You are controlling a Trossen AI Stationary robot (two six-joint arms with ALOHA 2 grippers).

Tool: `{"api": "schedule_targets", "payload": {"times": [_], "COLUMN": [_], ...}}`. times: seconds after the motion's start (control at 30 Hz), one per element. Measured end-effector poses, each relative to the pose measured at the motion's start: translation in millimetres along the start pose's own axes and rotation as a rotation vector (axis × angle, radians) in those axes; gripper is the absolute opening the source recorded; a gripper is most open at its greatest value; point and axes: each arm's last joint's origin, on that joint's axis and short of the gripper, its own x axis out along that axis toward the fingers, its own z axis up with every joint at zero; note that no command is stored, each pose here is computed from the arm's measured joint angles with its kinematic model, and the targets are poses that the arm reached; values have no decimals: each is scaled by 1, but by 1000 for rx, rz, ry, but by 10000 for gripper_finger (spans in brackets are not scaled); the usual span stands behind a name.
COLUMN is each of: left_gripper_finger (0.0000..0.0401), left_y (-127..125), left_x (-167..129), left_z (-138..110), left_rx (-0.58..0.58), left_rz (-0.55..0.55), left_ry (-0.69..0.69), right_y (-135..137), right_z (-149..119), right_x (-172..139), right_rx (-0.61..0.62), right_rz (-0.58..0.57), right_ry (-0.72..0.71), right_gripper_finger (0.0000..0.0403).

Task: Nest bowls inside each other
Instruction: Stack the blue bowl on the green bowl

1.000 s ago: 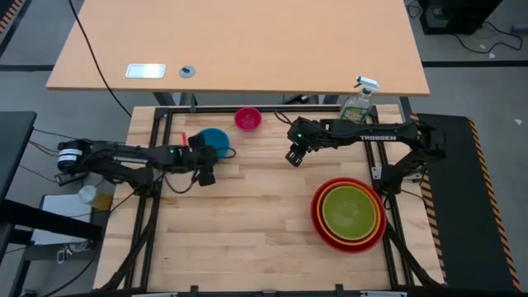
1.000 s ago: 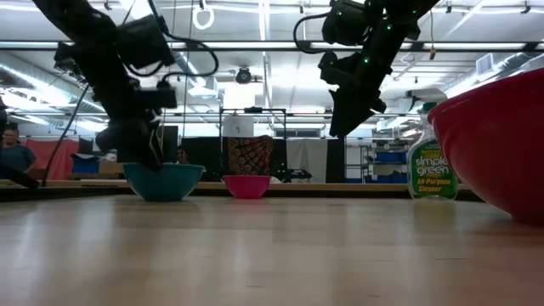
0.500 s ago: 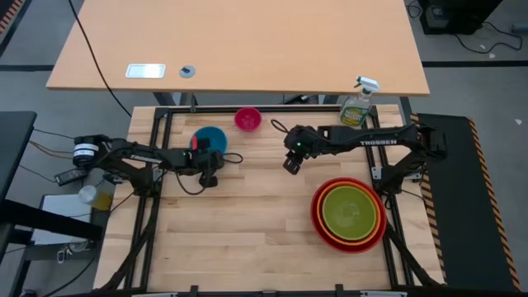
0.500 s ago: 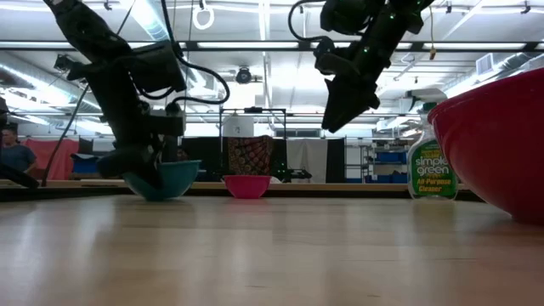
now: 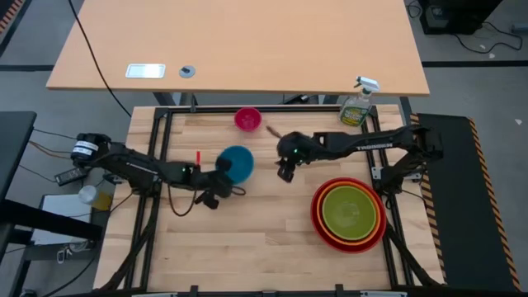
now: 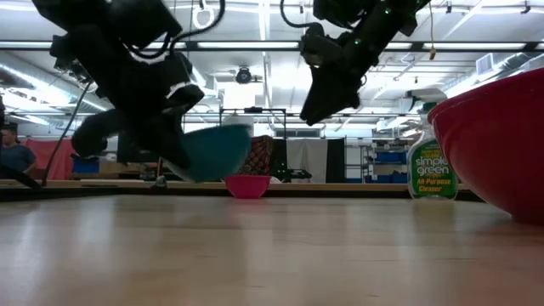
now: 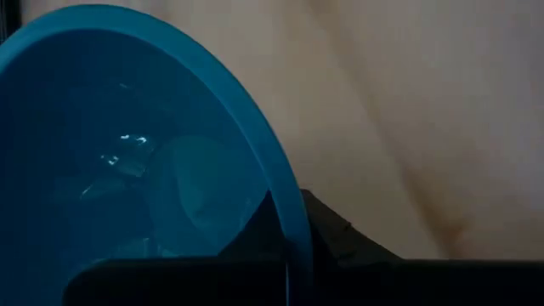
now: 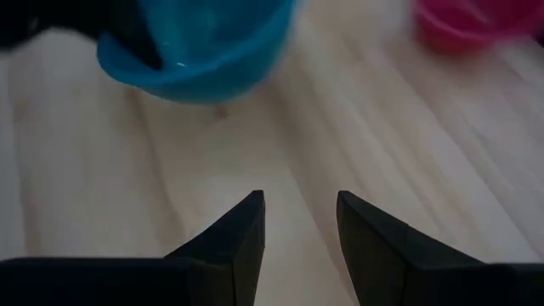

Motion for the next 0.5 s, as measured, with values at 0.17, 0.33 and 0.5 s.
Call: {"api": "schedule_targets", "payload": {"times": [0.17,0.33,0.5], "left_gripper_finger": [10,10,10], "left_y": [-5,9,26], "left_x": [-1,-6,-8], "left_z": [10,29,64], "left_rx": [30,-51,-69], "left_rz": [-52,-10,-3], "left_ry": [-113,-175,-202], "right_y": [32,30,27], "right_z": [-3,-1,17], "right_x": [11,-2,-54], "right_rx": [-203,-100,5], "right_rz": [67,-78,-189], "right_ry": [-68,-14,85], "right_gripper_finger": [155,155,155]}}
